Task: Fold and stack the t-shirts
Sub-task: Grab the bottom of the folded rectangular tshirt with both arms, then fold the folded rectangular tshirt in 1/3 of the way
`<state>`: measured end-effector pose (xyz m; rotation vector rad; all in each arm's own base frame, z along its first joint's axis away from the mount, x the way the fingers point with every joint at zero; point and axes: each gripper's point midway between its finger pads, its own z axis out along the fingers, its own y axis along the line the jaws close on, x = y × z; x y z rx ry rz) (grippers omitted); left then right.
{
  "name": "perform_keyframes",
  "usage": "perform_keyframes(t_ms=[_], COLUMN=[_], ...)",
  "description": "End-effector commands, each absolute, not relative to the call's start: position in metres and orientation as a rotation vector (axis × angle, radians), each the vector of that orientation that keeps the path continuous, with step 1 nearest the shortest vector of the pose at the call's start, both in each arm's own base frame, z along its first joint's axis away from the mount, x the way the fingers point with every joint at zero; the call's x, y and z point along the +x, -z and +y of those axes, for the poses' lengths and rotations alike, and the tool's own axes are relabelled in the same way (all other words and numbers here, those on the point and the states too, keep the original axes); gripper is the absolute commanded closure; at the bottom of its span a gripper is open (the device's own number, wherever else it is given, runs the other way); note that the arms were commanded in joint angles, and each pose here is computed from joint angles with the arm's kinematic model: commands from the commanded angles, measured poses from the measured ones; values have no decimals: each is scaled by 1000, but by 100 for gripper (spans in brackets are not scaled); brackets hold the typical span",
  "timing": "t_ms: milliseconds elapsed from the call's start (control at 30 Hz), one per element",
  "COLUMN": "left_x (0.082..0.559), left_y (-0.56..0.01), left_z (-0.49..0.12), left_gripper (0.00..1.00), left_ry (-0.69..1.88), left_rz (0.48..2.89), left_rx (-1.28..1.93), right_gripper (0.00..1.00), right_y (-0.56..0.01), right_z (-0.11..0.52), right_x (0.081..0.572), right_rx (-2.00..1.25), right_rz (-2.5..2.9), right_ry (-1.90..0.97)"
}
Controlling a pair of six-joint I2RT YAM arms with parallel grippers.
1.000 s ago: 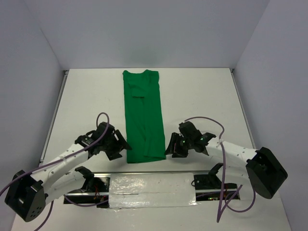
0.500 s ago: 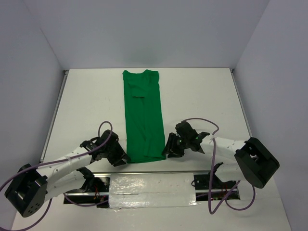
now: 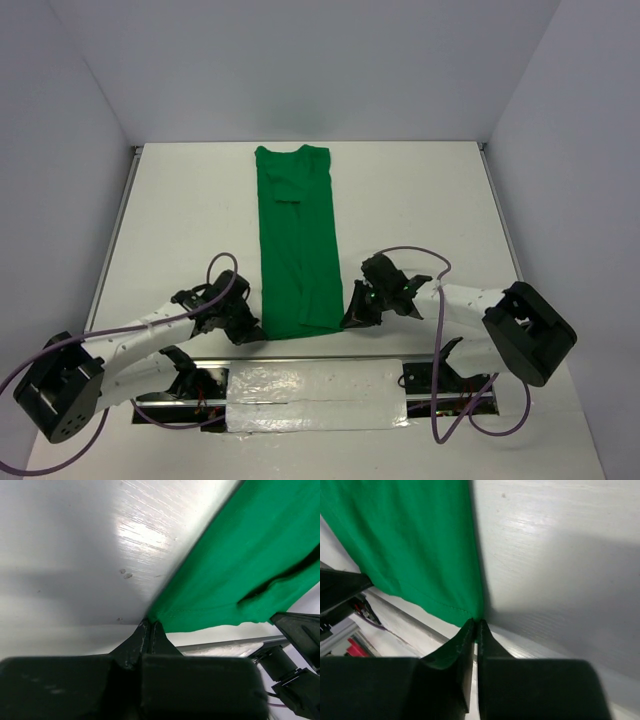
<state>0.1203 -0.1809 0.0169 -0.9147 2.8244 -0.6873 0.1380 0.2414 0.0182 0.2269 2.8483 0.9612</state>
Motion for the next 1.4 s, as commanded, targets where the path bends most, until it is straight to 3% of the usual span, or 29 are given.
perform_keyframes(t_ms=[0, 367, 533, 933, 1367], left_x=[115, 103, 125, 253, 371], left_y=[-20, -23, -50, -135, -131], left_z=[-184, -179, -187, -187, -179], left_gripper=[100, 100, 100, 100, 100], left_ry=[667, 656, 680, 560, 539], left_rz=[2862, 2879, 2801, 2534, 2491], left_rx=[-908, -920, -911, -905, -904], right_gripper=[98, 100, 100, 100, 100], right_y=[-26, -30, -61, -140, -154], right_z=[243, 236, 238, 257, 267], right_x=[143, 138, 159, 259, 368], right_rx=[215, 216, 210, 190, 244], right_rz=[2811, 2806, 2703, 2481, 2428], right_ry=[-948, -909, -888, -762, -739])
